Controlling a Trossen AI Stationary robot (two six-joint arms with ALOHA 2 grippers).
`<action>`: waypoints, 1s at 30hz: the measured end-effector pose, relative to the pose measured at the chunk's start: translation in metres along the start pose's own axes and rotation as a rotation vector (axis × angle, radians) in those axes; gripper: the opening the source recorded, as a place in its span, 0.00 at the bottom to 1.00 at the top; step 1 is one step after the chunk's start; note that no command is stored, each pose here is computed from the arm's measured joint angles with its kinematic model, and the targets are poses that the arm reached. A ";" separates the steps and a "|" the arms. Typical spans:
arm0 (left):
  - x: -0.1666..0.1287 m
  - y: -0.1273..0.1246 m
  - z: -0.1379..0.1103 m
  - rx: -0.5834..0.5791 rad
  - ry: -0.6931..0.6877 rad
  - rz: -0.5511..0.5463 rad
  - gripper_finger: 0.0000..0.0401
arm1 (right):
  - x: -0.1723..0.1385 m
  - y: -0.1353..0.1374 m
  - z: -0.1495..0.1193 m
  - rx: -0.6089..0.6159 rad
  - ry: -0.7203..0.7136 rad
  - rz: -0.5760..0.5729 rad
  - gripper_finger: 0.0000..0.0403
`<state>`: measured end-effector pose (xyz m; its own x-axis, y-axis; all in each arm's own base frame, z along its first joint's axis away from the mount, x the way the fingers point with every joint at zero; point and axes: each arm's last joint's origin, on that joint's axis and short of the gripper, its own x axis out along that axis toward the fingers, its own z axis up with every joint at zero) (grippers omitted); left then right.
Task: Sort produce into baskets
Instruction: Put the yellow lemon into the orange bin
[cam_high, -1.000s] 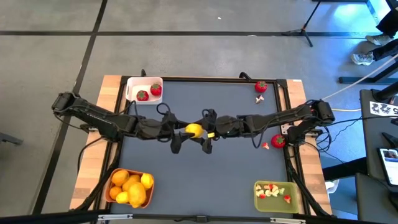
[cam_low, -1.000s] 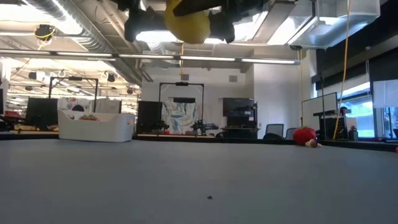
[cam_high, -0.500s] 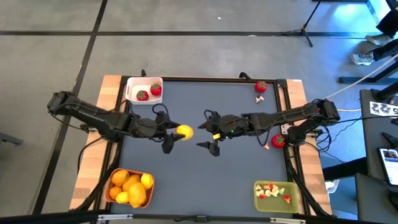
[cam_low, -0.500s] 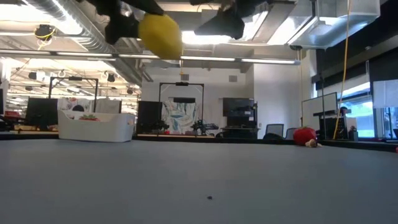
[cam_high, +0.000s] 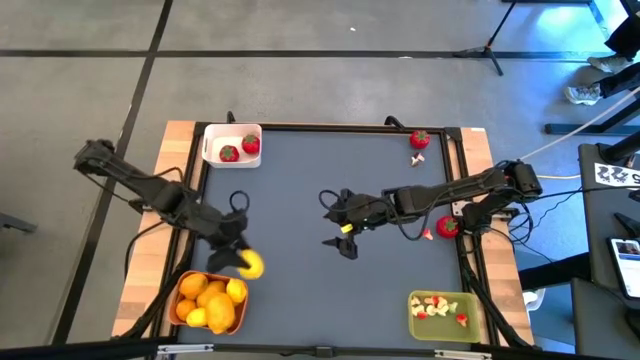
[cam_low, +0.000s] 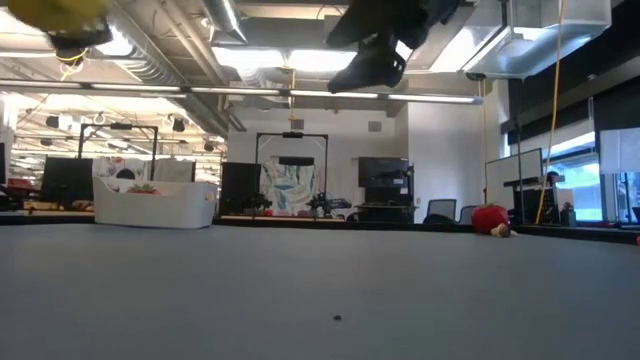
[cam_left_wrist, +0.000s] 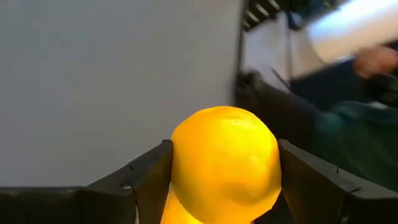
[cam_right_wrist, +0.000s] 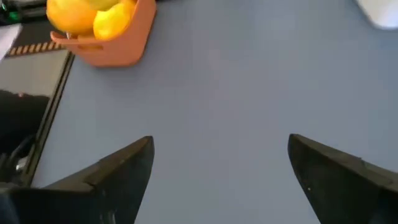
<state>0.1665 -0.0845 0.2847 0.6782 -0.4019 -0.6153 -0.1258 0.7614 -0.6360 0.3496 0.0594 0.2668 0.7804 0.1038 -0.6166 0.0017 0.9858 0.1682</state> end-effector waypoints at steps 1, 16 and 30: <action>-0.003 -0.002 -0.003 -0.017 0.022 -0.027 0.63 | 0.000 0.000 0.001 0.000 -0.013 -0.005 0.91; -0.041 -0.020 -0.061 -0.482 0.397 -0.079 0.64 | 0.014 -0.002 -0.004 -0.015 0.002 -0.043 0.91; -0.009 -0.022 -0.101 -0.423 0.556 0.254 0.64 | 0.023 -0.003 -0.009 -0.013 0.034 -0.051 0.91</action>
<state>0.0904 -0.1489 0.2570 0.1386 -0.5230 -0.8410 -0.5743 0.6494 -0.4985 0.3621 0.0598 0.2447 0.7579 0.0577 -0.6498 0.0323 0.9915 0.1257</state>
